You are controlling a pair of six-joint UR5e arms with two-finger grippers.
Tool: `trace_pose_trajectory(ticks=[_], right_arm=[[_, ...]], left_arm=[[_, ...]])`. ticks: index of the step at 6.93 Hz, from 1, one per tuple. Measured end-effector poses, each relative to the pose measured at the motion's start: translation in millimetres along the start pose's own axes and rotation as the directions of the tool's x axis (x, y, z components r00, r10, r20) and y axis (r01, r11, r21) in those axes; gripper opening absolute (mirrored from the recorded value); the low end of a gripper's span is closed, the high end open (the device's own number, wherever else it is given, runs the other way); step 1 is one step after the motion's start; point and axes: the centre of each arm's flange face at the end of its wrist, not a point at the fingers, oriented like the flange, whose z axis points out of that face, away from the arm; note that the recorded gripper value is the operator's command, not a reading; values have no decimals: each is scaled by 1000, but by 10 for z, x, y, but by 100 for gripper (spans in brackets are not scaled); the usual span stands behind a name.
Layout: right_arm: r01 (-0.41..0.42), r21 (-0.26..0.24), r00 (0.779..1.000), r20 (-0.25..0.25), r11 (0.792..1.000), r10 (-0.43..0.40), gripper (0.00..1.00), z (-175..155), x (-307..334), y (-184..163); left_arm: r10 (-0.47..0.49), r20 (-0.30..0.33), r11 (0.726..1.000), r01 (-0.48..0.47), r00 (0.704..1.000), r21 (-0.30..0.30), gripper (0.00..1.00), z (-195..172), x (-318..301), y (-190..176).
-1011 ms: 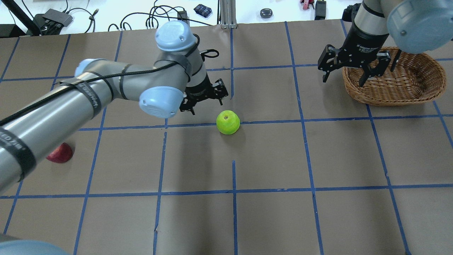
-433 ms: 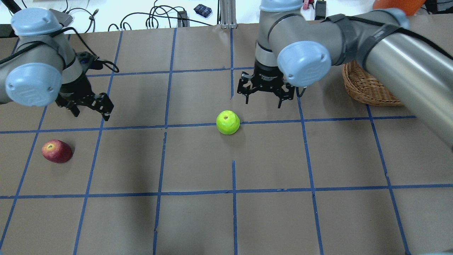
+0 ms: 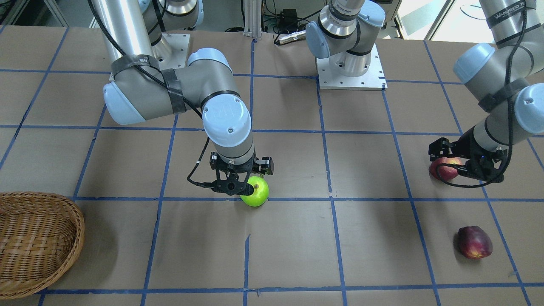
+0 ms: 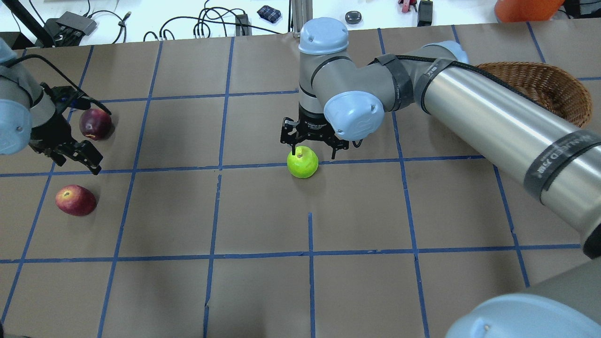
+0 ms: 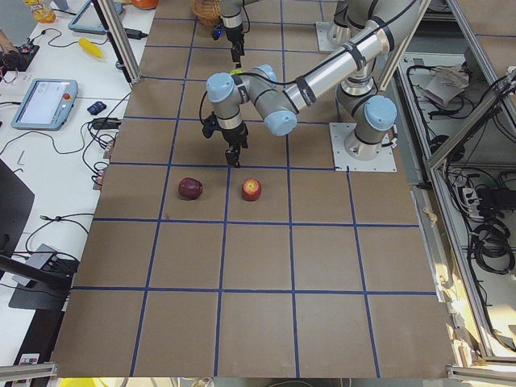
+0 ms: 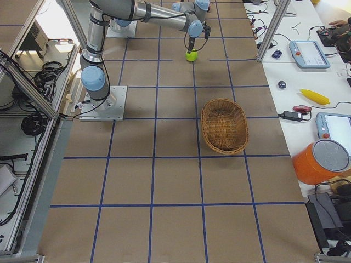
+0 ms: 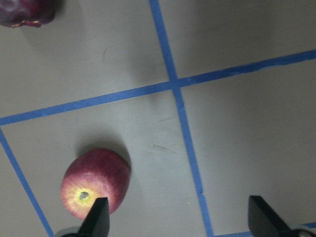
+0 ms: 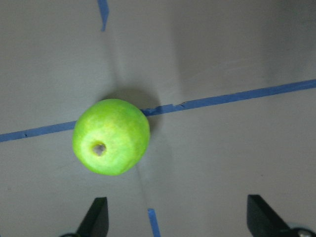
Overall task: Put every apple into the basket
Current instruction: 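Grasp the green apple with the right gripper while left grasps a red apple, then drop green apple into basket with right while left sets red apple centrally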
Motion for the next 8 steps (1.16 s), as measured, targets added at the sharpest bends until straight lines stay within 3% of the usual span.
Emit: trace_pose_trajectory(ticks=[5, 6, 7, 8], right_arm=[[36, -8, 999, 40, 999, -35, 100, 516, -227, -116], [32, -13, 999, 35, 999, -31, 88, 586, -224, -123], [27, -6, 999, 25, 1000, -27, 22, 611, -215, -133], [25, 18, 1000, 9, 1000, -25, 0, 601, -201, -156]], left_arm=[[49, -50, 997, -52, 998, -58, 100, 852, -326, 132], [49, -43, 995, -52, 998, -81, 100, 981, -350, 115], [45, -40, 995, -49, 998, -92, 82, 1069, -370, 97], [38, -38, 994, -41, 999, -97, 38, 1106, -376, 88]])
